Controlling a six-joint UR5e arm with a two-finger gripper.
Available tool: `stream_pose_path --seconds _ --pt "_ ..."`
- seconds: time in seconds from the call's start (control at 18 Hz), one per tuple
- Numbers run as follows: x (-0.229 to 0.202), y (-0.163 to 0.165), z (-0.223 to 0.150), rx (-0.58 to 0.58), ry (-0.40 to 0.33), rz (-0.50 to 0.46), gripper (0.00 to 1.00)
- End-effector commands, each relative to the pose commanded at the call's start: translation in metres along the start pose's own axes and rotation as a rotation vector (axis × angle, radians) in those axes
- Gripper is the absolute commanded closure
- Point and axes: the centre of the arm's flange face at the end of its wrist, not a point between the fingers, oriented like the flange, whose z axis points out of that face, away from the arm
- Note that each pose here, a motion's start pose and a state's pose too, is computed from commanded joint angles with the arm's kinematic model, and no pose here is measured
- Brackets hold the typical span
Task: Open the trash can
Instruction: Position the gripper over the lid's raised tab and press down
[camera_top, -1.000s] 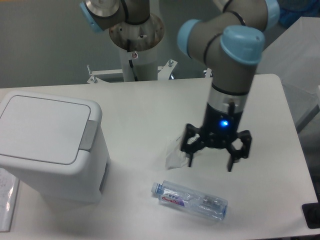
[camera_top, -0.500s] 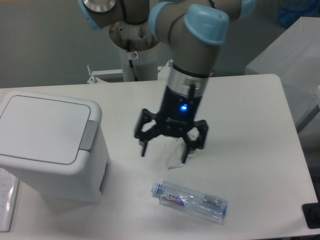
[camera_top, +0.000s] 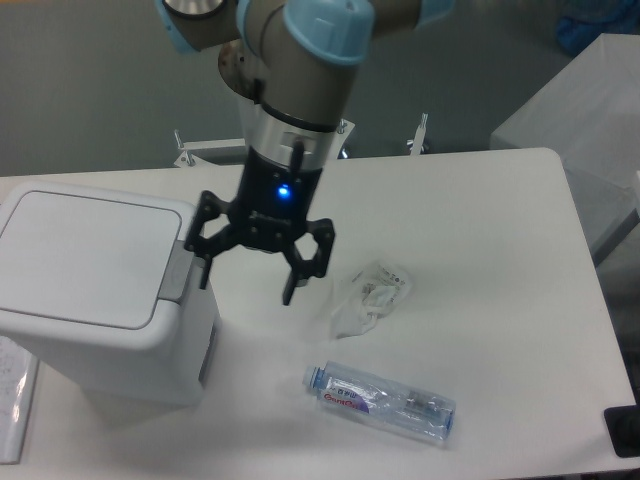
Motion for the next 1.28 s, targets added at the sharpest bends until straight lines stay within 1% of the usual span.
stream_pose_path --seconds 0.28,0.5,1.28 --pt "0.000 0.005 0.002 -0.008 -0.003 0.001 0.00" --pt "0.002 0.015 0.001 -0.015 -0.005 0.008 0.00" --pt "-0.005 0.023 0.017 -0.037 -0.018 0.001 0.00"
